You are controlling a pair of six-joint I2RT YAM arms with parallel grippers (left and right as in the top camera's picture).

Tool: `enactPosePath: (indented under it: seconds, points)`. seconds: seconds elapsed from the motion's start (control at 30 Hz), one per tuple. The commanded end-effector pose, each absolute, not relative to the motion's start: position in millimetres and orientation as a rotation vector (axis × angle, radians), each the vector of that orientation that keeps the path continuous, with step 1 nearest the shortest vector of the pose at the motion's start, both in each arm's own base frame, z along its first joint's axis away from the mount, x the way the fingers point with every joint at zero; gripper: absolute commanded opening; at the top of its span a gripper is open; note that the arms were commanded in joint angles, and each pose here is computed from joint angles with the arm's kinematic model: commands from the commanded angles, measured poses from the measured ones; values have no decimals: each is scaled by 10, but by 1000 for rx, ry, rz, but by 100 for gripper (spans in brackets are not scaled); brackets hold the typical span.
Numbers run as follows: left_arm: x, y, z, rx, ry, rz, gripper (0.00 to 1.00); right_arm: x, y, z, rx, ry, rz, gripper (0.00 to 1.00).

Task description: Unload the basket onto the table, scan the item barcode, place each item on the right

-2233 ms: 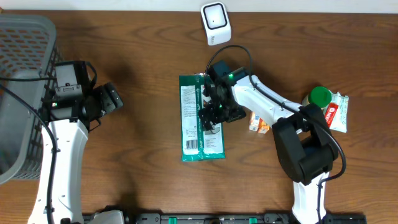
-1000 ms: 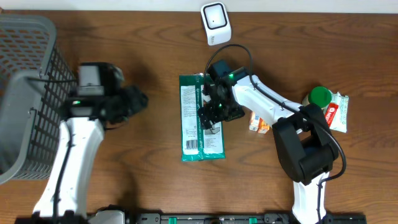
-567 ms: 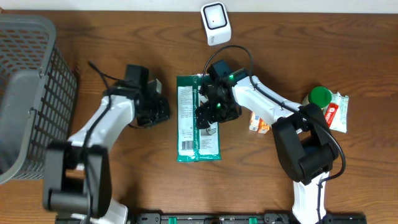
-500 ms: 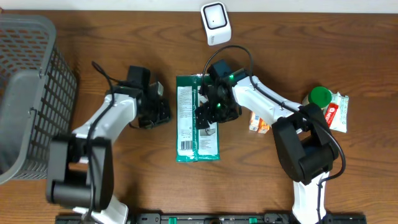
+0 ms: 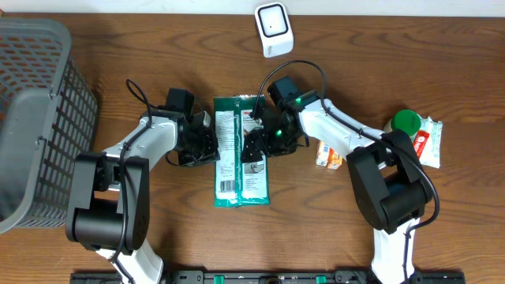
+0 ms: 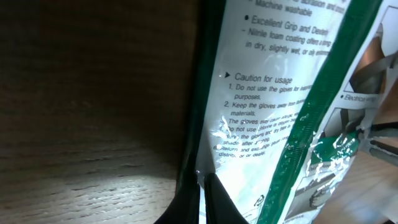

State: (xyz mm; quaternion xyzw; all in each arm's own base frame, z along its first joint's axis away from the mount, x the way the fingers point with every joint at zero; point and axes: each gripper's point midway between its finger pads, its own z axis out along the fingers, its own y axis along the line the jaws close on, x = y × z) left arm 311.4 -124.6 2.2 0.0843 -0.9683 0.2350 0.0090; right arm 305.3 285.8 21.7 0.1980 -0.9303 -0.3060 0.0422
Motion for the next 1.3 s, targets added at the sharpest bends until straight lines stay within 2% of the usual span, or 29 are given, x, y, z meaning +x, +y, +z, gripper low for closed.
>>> enactPosePath:
  seconds: [0.0, 0.13, 0.33, 0.53, 0.67, 0.8, 0.97, 1.07, 1.27]
  points:
    - [3076, -1177, -63, 241, -3039, 664, 8, 2941, 2855, 132, 554, -2791, -959, 86]
    - [3086, -1178, -64, 240, -3043, 665, 8, 2941, 2875, 138, 520, -2788, -967, 85]
    - [3078, -1136, -110, 245, -3048, 623, 7, 2905, 2980, 144, 515, -2745, -1091, 75]
    - [3083, -1137, -115, 245, -3050, 624, 8, 2876, 3096, 179, 548, -2698, -1222, 72]
    - [3082, -1137, -115, 245, -3049, 624, 8, 2855, 3187, 224, 599, -2677, -1276, 64]
    - [3085, -1137, -115, 245, -3050, 625, 8, 2803, 3293, 307, 659, -2626, -1358, 62]
    - [3088, -1138, -115, 244, -3052, 626, 7, 2758, 3392, 327, 711, -2614, -1379, 44]
    - [3089, -1138, -114, 244, -3052, 626, 8, 2742, 3455, 333, 749, -2615, -1389, 44]
    - [3091, -1139, -114, 244, -3052, 627, 8, 2760, 3461, 297, 758, -2645, -1359, 54]
